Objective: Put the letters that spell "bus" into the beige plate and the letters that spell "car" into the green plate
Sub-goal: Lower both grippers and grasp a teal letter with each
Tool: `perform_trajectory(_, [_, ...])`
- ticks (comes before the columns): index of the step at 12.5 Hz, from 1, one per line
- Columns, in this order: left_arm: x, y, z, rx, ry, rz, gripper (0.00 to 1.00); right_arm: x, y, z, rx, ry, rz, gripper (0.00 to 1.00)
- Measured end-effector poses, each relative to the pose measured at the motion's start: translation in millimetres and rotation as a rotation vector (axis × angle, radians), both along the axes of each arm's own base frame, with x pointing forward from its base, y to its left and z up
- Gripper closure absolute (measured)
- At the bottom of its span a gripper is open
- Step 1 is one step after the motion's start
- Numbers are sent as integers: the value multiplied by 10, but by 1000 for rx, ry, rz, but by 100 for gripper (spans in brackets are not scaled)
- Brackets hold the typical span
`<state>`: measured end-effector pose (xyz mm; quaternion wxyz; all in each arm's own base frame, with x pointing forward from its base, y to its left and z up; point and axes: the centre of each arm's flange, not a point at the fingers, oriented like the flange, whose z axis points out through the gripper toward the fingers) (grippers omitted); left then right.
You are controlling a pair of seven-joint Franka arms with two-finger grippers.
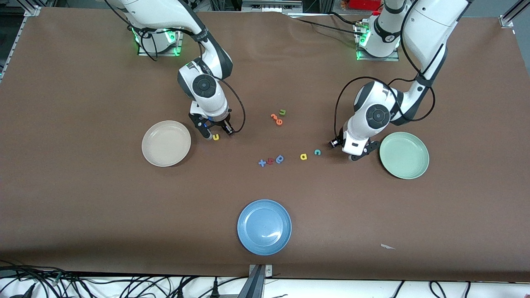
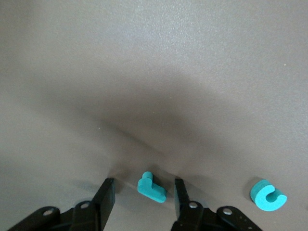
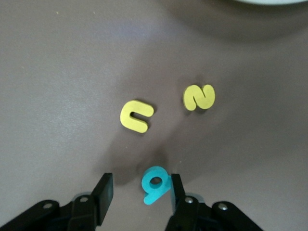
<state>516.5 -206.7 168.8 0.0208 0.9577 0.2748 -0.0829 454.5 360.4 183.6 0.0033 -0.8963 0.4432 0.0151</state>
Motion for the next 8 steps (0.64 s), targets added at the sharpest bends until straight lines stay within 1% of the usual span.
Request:
perform_trajectory(1, [1, -2, 1, 0, -1, -1, 44, -9, 6, -5, 0, 1, 0, 43])
perform_trajectory(6, [-4, -18, -2, 7, -7, -21, 45, -57, 1, -42, -7, 9, -1, 43])
perform_trajectory(7, [1, -29, 5, 6, -10, -24, 49, -74, -5, -58, -10, 12, -1, 43])
perform_trajectory(8, [1, -30, 2, 6, -10, -25, 49, -85, -11, -69, -12, 15, -1, 43])
